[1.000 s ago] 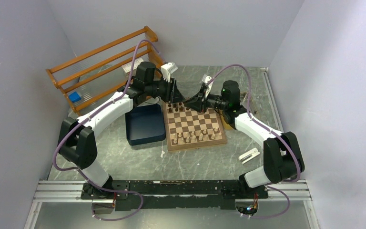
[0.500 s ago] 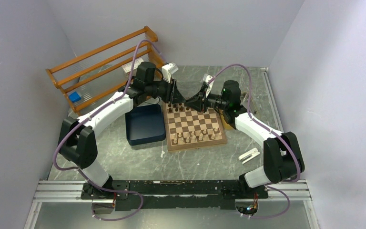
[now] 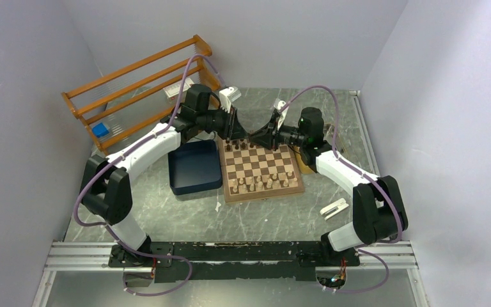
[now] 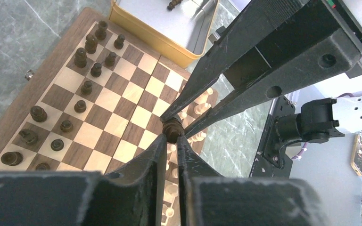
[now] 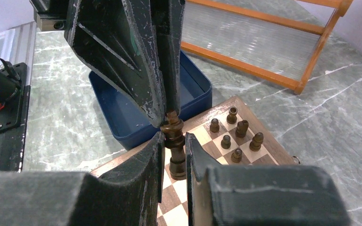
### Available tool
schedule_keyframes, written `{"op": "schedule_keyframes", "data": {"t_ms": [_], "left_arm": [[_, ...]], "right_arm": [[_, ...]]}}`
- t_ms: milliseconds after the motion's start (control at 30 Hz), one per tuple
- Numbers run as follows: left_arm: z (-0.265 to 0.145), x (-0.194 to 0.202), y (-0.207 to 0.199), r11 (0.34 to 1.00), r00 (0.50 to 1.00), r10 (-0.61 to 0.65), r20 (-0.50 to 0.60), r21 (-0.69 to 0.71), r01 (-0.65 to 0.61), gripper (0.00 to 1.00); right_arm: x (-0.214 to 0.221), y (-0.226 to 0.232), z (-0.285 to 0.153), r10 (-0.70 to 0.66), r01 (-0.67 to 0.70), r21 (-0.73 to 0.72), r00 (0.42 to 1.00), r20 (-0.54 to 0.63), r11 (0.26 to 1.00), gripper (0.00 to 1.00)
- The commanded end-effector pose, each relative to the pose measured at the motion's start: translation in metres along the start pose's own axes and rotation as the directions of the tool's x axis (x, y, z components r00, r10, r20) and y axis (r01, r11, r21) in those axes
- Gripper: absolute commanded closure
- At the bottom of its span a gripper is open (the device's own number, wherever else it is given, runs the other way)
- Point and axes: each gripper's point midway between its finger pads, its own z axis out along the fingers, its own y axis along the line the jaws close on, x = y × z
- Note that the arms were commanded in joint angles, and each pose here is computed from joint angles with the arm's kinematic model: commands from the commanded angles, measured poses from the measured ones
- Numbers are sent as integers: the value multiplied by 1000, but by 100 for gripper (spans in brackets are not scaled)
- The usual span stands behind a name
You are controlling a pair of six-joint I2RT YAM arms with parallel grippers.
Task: Set up the chess pieces on the board
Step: Place the chess piece on the chessboard.
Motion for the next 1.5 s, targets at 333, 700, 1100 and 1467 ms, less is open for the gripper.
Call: {"op": "schedule_keyframes", "data": {"t_ms": [333, 700, 1100, 1467], "left_arm": [[5, -19, -6, 999, 998, 51, 32, 13, -51, 79], [9, -13, -6, 998, 998, 52, 22, 34, -53, 81], [3, -12, -3, 997, 997, 72, 14, -13, -72, 73], [0, -10, -12, 993, 994, 110, 20, 34, -110, 78]], "right_arm": [[0, 2, 3, 2, -2, -37, 1000, 7, 999, 100], [0, 5, 3, 13, -12, -50, 1000, 14, 999, 100], [1, 6, 3, 45, -43, -51, 999, 26, 998, 100], [0, 8, 0, 70, -67, -59, 997, 36, 996, 100]]}}
